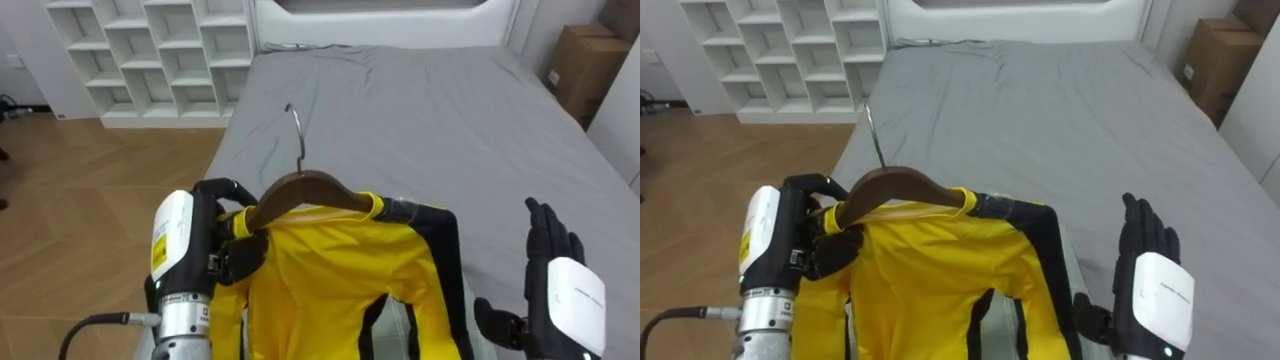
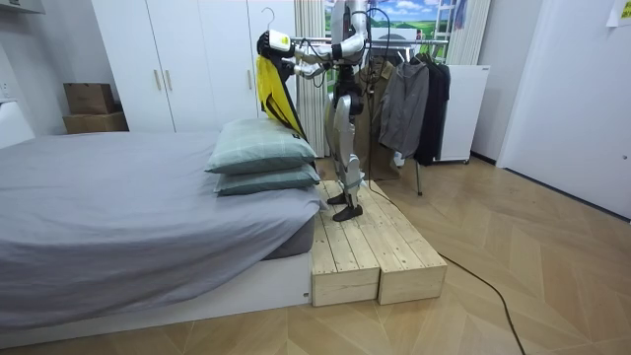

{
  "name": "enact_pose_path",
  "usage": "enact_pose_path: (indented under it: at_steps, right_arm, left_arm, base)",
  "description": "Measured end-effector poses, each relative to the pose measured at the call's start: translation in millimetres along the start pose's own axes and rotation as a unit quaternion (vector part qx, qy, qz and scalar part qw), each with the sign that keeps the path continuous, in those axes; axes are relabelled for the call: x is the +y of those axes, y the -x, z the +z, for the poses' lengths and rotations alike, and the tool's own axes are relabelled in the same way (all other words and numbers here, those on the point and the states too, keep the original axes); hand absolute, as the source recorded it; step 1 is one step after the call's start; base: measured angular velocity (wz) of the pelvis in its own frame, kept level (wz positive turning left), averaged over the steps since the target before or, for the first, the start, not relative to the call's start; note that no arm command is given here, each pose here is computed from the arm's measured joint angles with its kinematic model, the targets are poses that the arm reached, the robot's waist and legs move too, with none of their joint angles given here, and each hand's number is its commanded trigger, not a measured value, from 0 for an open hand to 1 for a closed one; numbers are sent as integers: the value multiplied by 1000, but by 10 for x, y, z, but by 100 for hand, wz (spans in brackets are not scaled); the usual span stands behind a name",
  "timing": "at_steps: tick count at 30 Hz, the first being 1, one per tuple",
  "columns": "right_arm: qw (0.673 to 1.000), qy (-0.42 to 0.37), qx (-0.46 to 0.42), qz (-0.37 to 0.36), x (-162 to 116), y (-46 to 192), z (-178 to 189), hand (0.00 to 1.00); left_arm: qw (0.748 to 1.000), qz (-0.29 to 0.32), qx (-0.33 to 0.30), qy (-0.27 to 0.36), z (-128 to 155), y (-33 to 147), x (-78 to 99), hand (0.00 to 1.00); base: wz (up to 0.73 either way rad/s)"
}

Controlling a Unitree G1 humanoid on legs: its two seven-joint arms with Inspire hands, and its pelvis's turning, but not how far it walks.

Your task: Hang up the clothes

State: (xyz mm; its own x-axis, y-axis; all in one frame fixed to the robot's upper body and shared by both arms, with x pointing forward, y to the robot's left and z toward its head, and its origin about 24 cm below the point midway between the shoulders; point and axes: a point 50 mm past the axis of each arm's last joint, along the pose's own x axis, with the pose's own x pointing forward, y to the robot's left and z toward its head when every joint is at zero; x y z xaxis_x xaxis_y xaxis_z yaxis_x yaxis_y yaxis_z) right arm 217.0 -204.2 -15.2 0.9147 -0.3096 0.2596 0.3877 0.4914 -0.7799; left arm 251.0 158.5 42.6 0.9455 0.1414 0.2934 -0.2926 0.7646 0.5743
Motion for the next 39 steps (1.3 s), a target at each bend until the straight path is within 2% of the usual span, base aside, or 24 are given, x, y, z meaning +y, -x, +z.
enact_pose_path:
  at_steps: [7,14,26,39]
  right_arm:
    - [1000,-14,-18,-3,-37,-49,92,0]
    - [999,-25,-33,1,-61,-80,160,0]
    - [997,-41,-60,11,-111,-135,291,0]
    - [994,-61,-86,20,-124,-144,431,0]
  left_arm:
    - [1000,3,-20,-2,76,-15,14,100]
    - [998,-11,-58,22,244,-4,-18,100]
    - [996,-62,-67,24,285,40,-124,100]
    - [994,-76,-76,7,283,64,-142,100]
  base:
    - [0]
    - [-1]
    - [-1]
    - [-2]
